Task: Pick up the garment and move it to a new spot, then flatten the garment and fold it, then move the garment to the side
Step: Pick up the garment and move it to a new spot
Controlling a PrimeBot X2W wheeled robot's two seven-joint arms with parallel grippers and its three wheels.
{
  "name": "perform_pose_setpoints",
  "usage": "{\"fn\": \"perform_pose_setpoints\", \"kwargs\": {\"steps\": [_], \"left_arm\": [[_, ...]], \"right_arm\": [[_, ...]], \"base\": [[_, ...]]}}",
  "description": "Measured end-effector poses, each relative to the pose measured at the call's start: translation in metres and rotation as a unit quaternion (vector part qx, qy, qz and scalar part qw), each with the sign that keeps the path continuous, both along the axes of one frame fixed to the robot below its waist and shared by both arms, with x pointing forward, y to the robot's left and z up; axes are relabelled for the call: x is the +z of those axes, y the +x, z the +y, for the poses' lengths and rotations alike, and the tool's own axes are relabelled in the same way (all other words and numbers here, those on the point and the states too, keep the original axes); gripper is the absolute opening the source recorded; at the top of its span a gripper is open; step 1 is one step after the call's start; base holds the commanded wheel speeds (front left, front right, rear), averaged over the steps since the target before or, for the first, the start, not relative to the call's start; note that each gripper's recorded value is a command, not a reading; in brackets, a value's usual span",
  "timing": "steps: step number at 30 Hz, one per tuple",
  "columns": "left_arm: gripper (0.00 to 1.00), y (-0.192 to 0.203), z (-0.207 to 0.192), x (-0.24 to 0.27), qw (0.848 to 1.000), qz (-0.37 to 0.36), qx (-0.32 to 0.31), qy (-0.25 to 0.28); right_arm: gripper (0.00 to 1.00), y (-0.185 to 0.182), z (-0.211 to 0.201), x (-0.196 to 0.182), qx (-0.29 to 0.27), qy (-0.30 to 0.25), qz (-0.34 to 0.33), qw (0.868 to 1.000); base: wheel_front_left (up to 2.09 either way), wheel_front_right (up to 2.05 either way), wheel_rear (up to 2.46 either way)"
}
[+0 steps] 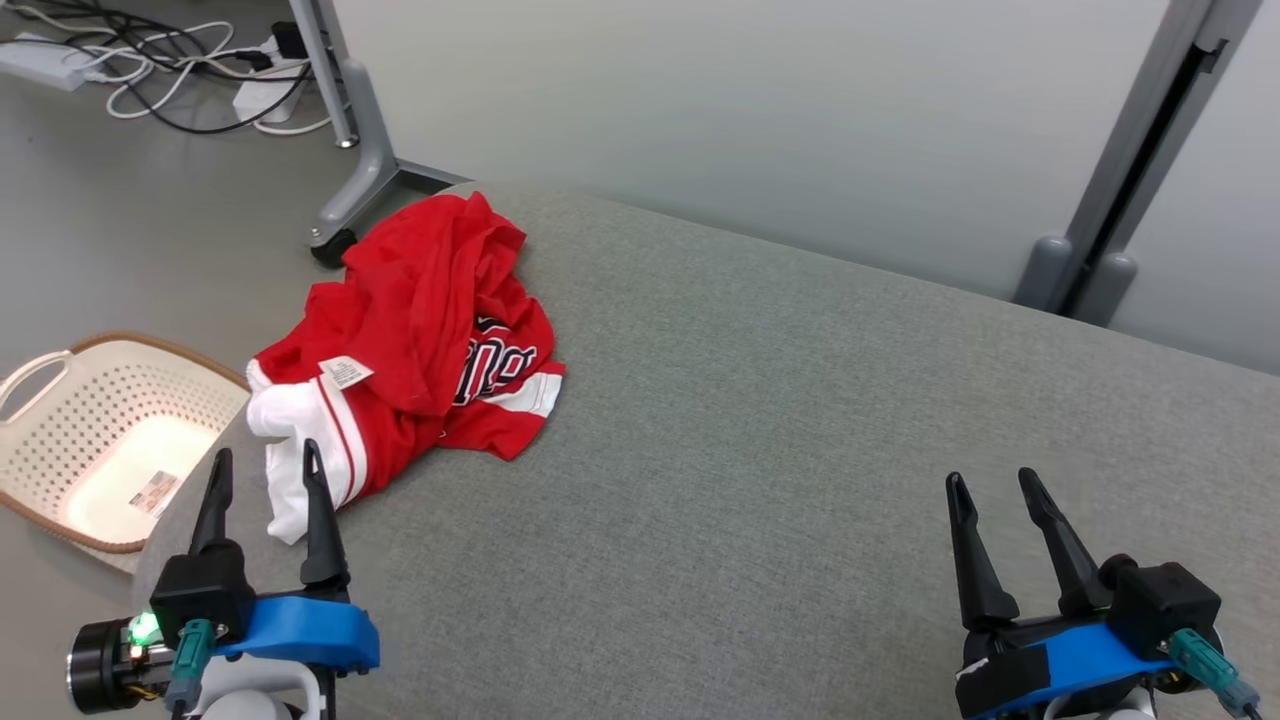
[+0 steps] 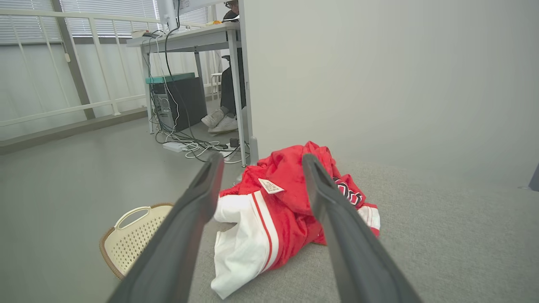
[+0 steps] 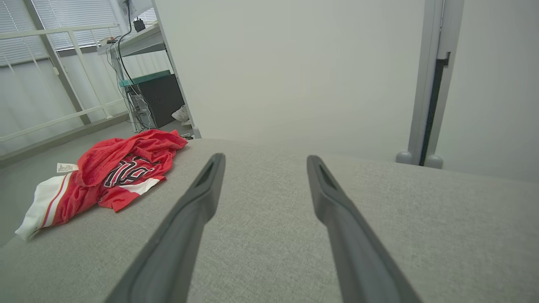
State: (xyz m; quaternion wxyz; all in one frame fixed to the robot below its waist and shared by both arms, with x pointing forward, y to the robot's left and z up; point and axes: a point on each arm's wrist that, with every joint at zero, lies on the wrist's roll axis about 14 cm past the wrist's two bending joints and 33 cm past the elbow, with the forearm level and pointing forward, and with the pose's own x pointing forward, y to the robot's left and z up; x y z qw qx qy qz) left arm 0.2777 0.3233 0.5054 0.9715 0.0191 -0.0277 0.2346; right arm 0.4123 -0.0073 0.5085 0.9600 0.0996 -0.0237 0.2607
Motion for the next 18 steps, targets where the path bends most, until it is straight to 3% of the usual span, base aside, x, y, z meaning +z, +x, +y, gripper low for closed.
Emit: {"fn": "perform_pose_setpoints", "kwargs": {"steps": [11,18], "left_arm": [[1.00,-0.007,0.013,-0.002,1.000,0.008,0.018,0.005],[1.00,0.033,0.036,0.031,0.999,-0.012,0.001,0.050]], "right_arm": [[1.00,0.000,0.007,-0.006,0.011,-0.003,0.007,1.000],[1.00,0.012,-0.011,-0.013,-0.015,-0.015,0.006,1.000]], "base": [[0.00,0.00,0.00],[0.00,0.00,0.00]]}}
